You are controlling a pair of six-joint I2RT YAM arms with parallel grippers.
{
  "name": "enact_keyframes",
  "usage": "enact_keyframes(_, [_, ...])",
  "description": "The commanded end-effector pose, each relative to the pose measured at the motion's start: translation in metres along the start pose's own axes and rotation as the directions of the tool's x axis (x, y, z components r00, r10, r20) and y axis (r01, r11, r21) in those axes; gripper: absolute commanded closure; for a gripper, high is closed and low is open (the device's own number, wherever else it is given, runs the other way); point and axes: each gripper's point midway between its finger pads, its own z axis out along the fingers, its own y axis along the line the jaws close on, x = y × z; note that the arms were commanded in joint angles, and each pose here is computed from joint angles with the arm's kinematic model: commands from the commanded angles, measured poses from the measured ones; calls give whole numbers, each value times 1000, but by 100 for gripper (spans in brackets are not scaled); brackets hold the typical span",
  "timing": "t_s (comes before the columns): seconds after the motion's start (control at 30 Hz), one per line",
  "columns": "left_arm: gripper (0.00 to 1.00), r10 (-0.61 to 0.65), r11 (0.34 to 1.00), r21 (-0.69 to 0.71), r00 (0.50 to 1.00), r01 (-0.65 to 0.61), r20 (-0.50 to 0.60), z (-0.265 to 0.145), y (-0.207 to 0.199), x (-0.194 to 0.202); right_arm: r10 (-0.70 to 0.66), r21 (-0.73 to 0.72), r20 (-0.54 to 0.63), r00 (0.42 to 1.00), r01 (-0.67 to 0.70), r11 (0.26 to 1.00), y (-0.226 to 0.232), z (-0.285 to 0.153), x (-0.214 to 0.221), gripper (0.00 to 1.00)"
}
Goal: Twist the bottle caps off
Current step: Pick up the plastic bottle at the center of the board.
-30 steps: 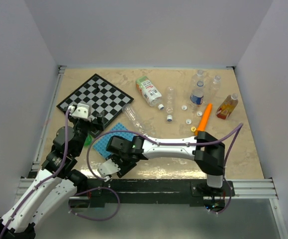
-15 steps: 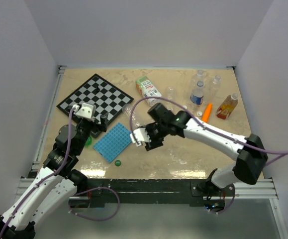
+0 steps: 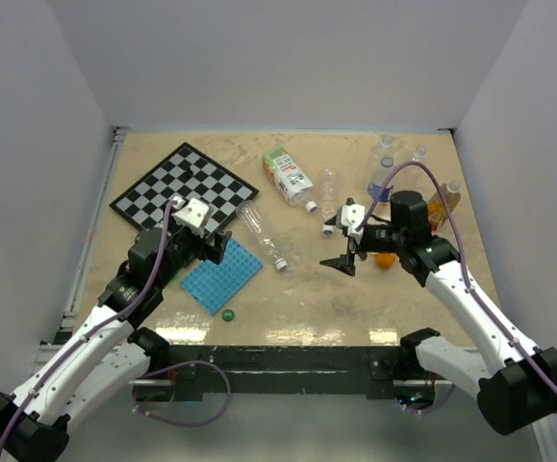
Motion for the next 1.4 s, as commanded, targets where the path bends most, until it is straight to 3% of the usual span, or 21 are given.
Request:
enact_keyframes(0.0, [1,7,1000,3,997,-8,70,-3,2,-24,142,-25,166,976,-140,990,-2,9,-28,2])
enact_keyframes(0.27, [1,14,999,-30,998,-12,62,-3,8,-20,379,-58,86,921,-375,925,-22,65,-28,2])
enact_keyframes(0.37, [2,18,998,-59,997,-13,71,-6,13,-22,442,85,38,896,-443,892,-29,106,-28,2])
enact_keyframes(0.47, [2,20,996,-94,997,-12,79,-9,19,-23,565,301,42,824,-550,779,-57,130,-6,2])
enact_keyframes(0.57, [2,24,992,-124,996,-13,86,-11,25,-26,608,398,47,793,-573,716,-76,143,8,2])
enact_keyframes(0.8, [2,26,990,-141,995,-12,96,-14,28,-29,646,396,-92,758,-567,722,-62,183,33,2])
enact_keyframes(1.07, [2,26,990,-140,995,-12,99,-14,28,-29,657,441,-210,724,-530,724,-51,199,67,3])
enact_keyframes(1.37, [2,26,991,-135,995,-13,98,-13,27,-29,676,461,-274,684,-524,716,-43,209,94,12])
